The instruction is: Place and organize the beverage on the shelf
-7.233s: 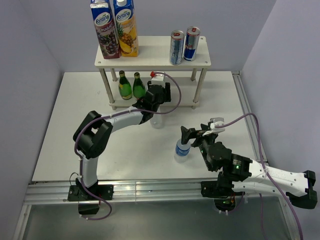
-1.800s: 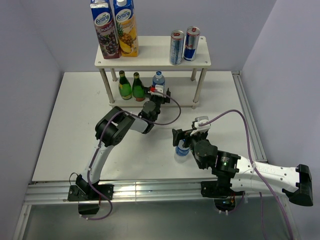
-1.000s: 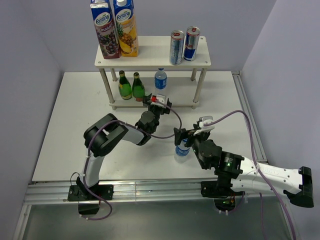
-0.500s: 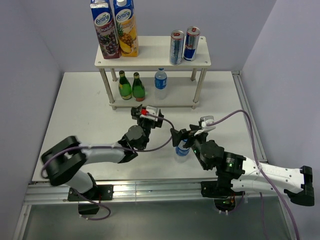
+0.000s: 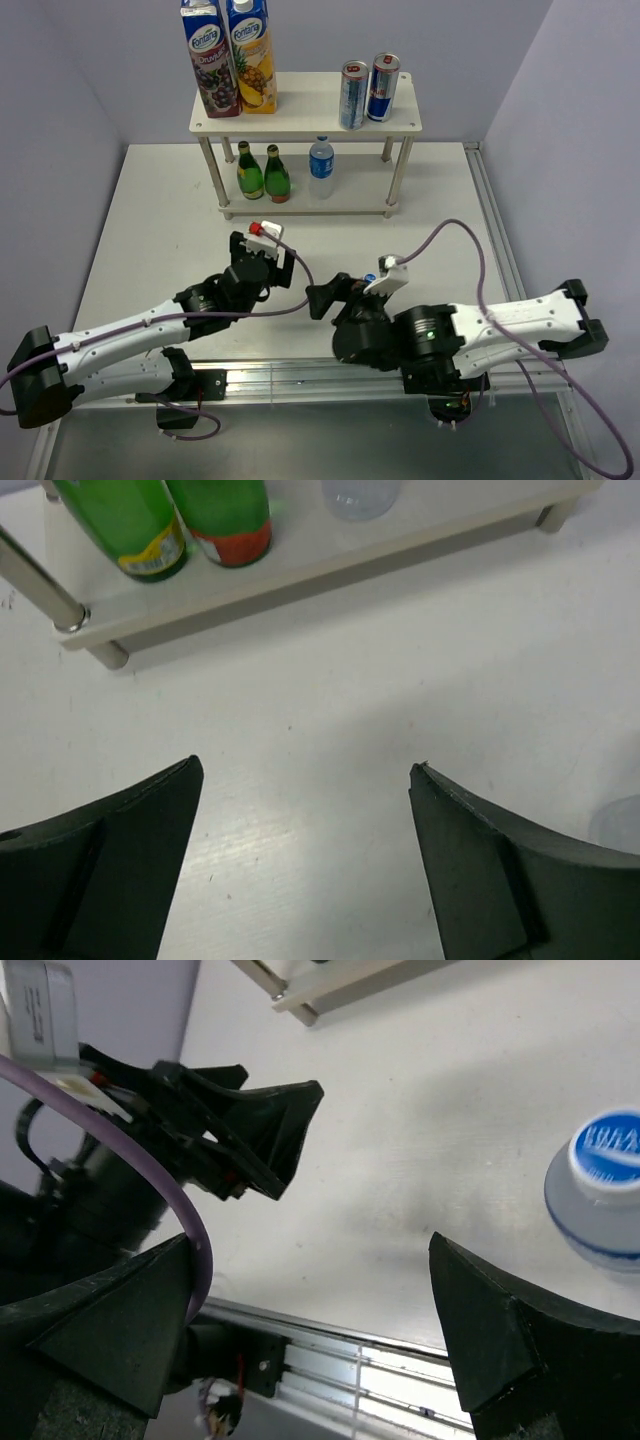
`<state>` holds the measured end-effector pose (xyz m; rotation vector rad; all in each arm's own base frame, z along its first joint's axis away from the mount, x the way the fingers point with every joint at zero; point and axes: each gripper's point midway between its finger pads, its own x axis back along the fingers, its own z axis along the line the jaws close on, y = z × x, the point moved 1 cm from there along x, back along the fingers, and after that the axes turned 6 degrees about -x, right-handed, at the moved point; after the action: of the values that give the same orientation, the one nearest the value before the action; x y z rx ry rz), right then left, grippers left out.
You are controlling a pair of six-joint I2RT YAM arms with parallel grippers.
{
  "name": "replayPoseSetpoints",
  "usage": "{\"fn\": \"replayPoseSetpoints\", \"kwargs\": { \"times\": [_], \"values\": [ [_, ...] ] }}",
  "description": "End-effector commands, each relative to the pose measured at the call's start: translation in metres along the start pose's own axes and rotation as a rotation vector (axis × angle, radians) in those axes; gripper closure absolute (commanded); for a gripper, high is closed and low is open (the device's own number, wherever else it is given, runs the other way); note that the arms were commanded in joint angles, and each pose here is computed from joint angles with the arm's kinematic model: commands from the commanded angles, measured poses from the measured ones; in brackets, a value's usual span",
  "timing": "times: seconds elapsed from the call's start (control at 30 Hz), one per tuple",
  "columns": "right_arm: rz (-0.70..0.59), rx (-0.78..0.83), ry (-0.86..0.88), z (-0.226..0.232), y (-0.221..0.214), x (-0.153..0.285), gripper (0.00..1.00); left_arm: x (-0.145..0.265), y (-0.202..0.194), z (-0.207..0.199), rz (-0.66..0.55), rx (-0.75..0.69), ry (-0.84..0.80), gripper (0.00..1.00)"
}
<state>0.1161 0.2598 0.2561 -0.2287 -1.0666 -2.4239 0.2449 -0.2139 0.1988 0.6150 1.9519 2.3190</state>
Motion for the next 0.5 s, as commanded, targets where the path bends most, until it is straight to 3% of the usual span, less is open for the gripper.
{"fn": "replayPoseSetpoints", "kwargs": {
  "times": [0.0,0.17,0.47],
  "values": [
    [-0.214,0.472,-0.175,-0.075,0.036,0.009,0.00,0.012,0.036,0.024,-0.103,0.287,0.114,0.09],
    [-0.259,0.488,-0.070,-0.028,0.044,0.019,0.00,-0.013,-0.002,0.011,-0.018,0.257,0.167,0.10],
    [-0.214,0.370,0.009,-0.024,0.079,0.042,0.00,-0.054,-0.065,0.008,0.167,0.142,0.273,0.09]
  ]
}}
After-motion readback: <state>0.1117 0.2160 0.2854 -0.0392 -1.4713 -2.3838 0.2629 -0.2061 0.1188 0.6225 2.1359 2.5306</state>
